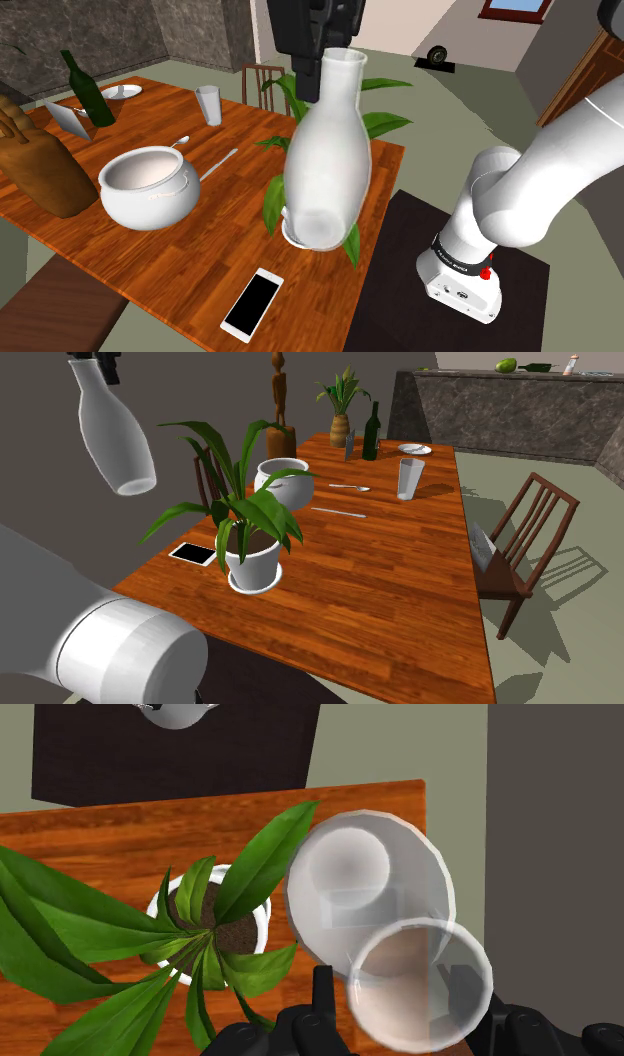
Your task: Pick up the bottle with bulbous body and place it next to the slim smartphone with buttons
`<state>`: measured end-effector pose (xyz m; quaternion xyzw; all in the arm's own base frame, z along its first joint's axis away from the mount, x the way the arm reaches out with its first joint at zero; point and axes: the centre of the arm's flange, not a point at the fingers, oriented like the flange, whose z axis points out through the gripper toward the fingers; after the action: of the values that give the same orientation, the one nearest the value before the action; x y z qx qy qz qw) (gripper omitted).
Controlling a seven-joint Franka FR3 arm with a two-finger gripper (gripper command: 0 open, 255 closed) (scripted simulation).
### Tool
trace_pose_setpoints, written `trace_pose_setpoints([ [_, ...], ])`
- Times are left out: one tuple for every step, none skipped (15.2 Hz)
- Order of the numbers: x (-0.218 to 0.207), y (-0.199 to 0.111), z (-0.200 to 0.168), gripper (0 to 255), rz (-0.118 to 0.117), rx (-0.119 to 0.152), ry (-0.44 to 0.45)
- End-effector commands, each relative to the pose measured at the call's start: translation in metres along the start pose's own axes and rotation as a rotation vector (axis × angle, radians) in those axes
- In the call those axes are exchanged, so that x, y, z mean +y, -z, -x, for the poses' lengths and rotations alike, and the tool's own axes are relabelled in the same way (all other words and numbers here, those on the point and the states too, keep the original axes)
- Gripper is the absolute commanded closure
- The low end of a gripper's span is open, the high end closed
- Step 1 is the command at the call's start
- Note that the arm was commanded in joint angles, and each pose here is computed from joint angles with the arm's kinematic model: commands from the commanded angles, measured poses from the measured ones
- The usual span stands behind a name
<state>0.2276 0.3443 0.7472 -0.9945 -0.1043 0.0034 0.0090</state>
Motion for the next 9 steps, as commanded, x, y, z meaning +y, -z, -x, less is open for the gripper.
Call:
trace_pose_setpoints([
  [-0.009,0.008,0.01,255,0.0,0.0,-0.002],
  [-0.009,0.002,0.01,255,0.0,0.0,-0.002],
  [-0.009,-0.003,0.01,255,0.0,0.0,-0.002],
  [-0.009,-0.008,0.01,255,0.0,0.0,-0.002],
  [-0.009,-0.013,0.01,255,0.0,0.0,-0.002],
  [-0.009,-0.019,0.01,255,0.0,0.0,-0.002],
  [-0.009,-0.024,0.01,255,0.0,0.0,-0.002],
  [-0.008,-0.029,0.01,255,0.0,0.0,-0.002],
  [-0.008,-0.035,0.01,255,0.0,0.0,-0.002],
])
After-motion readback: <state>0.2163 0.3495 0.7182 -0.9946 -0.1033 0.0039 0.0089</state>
